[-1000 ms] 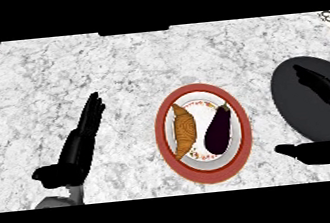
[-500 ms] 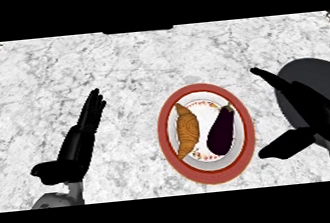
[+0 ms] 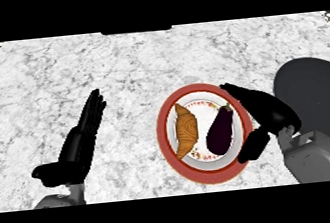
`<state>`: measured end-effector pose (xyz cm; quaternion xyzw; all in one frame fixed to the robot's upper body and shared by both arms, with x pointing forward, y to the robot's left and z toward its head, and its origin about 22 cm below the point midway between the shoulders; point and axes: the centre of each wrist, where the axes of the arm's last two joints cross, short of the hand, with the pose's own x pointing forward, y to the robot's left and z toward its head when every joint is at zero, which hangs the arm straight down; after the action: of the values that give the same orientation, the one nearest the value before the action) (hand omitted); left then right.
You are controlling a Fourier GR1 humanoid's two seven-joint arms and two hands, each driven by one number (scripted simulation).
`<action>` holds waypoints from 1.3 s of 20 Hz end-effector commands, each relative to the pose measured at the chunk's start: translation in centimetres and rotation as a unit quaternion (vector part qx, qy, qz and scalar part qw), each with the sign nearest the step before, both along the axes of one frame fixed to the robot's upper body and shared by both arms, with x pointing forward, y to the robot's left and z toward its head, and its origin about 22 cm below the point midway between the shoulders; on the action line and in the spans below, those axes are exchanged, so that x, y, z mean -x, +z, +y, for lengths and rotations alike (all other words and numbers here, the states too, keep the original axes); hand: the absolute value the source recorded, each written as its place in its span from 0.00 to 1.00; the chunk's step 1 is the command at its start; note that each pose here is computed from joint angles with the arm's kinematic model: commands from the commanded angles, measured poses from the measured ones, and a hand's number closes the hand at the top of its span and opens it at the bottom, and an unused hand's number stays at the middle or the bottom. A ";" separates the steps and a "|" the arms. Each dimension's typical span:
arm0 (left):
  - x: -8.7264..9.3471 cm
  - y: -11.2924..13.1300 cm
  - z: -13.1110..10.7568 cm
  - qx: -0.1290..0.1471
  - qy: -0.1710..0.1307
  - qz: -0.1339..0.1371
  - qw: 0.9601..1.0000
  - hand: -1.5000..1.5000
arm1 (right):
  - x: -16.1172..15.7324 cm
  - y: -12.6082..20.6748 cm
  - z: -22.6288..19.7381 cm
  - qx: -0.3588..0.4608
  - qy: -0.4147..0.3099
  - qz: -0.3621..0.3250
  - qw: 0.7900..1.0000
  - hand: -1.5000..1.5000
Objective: Pick the eggplant from the plate and place it in the pan
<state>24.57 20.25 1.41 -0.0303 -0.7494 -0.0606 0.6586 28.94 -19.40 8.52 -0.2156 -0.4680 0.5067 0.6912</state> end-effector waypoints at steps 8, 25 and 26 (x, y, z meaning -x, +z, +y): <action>0.7 -0.9 -0.7 -0.002 0.002 0.007 1.000 0.50 | -0.4 -2.1 1.6 0.014 -0.017 0.027 0.999 0.00; -0.2 -0.3 -1.1 0.006 0.001 0.004 1.000 0.50 | -2.8 -5.6 2.6 0.003 -0.040 0.043 0.998 0.00; 0.5 0.5 -0.2 0.008 -0.003 0.002 1.000 0.50 | -1.9 -9.3 2.3 0.004 -0.038 0.046 0.998 0.00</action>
<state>24.52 19.90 1.20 -0.0311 -0.7497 -0.0571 0.6585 31.34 -17.68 2.46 -0.2145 -0.4382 0.4901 0.7223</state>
